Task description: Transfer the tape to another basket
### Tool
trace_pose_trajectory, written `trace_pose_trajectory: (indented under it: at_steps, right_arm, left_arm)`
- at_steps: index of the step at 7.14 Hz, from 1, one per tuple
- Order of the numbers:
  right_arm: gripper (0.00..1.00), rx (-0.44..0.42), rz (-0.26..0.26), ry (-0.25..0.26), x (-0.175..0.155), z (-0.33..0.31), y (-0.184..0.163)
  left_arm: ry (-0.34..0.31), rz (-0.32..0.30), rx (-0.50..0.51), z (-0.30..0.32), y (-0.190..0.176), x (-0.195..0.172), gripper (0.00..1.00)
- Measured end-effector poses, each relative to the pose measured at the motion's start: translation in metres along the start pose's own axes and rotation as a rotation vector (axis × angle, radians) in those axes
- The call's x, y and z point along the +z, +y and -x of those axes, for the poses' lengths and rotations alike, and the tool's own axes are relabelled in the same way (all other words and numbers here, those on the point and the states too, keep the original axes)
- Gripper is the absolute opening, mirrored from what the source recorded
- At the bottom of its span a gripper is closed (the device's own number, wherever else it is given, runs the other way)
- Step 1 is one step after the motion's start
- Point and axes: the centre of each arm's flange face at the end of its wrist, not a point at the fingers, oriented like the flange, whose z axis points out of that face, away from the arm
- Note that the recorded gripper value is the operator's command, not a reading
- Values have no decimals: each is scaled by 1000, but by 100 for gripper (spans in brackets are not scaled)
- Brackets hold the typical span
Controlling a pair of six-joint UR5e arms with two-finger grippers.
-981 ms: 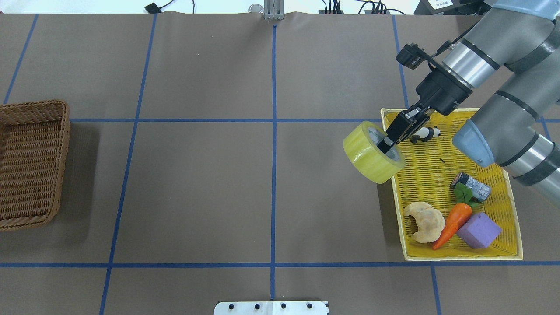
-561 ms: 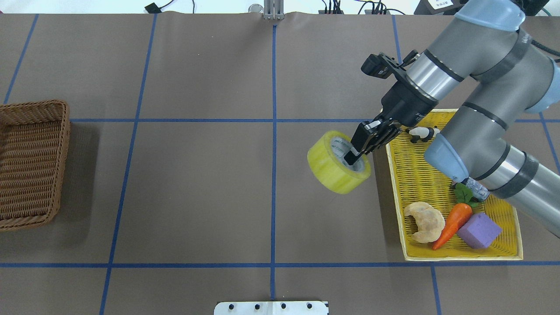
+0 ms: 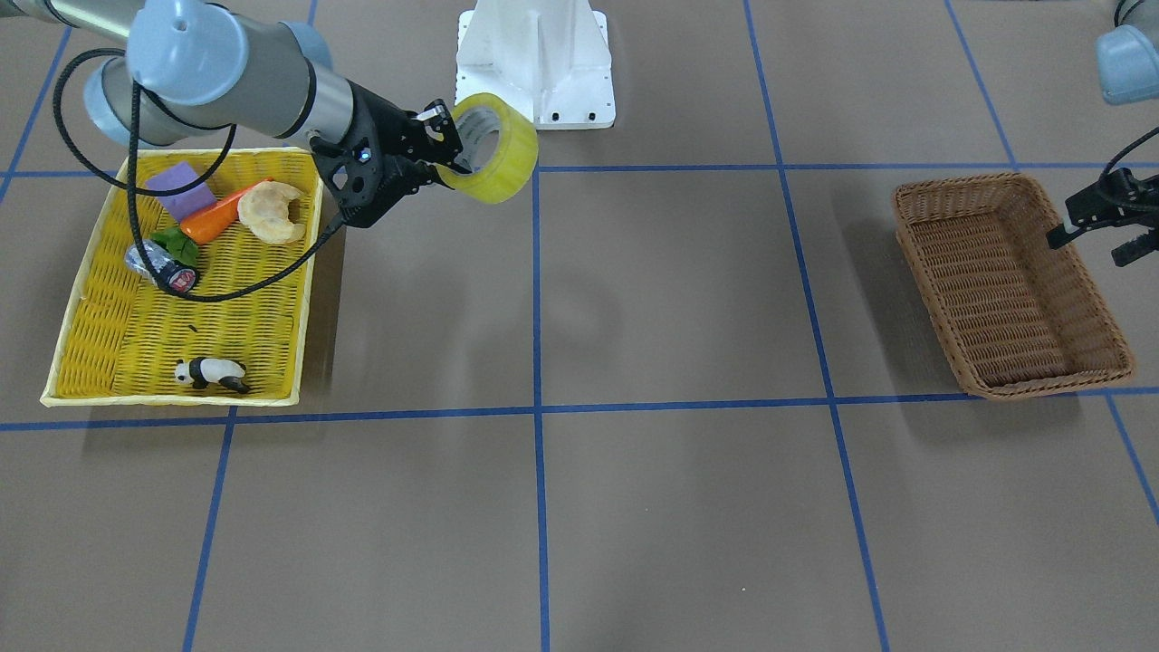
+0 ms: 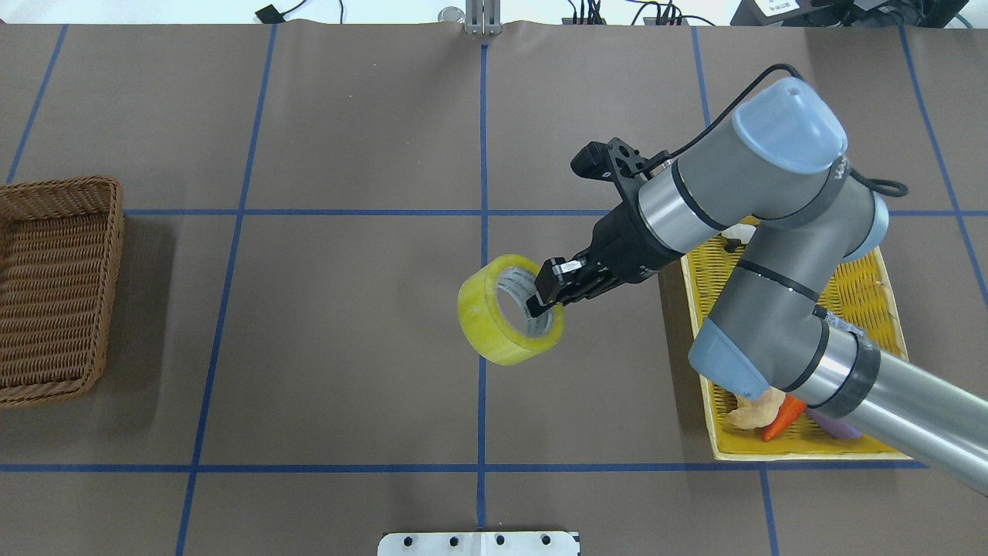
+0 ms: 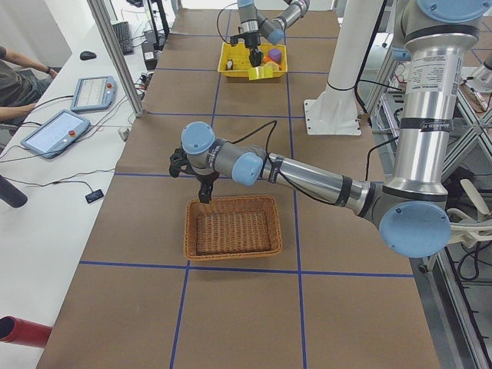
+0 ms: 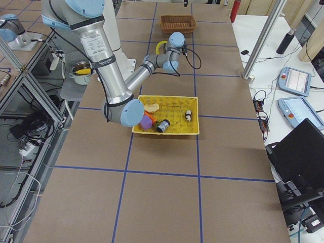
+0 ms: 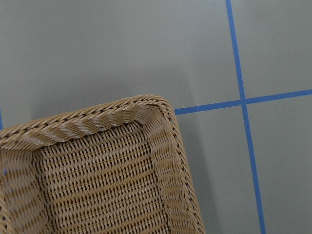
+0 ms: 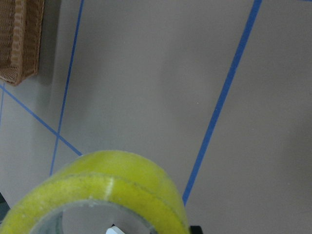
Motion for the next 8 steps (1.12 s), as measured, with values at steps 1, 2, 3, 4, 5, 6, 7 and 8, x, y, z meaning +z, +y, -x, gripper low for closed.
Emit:
trace_pose_trajectory:
  at_steps: [1,2,3,4,5,6,7,8]
  right_arm:
    - [0,10,-29,-47,7,4,5]
    - [0,14,-52,-93,10,8,10]
    - [0,20,-83,-138,12,13,15]
    - [0,33,-124,-190,17,20,21]
    - [0,52,-163,-242,22,26,28]
    - [0,74,-195,-291,27,30,33]
    - [0,100,-219,-342,31,32,37]
    - [0,127,-235,-393,36,32,41]
  left_arm:
    - [16,-1,-18,-7,-2,-1,98]
    - [56,1,-46,-18,-4,0,98]
    - [103,-5,-78,-32,-4,1,98]
    - [150,-21,-113,-49,-3,3,98]
    - [199,-36,-150,-70,-3,6,98]
    - [251,-42,-186,-96,-2,10,98]
    - [310,-40,-220,-124,1,14,98]
    - [368,-32,-240,-149,4,18,98]
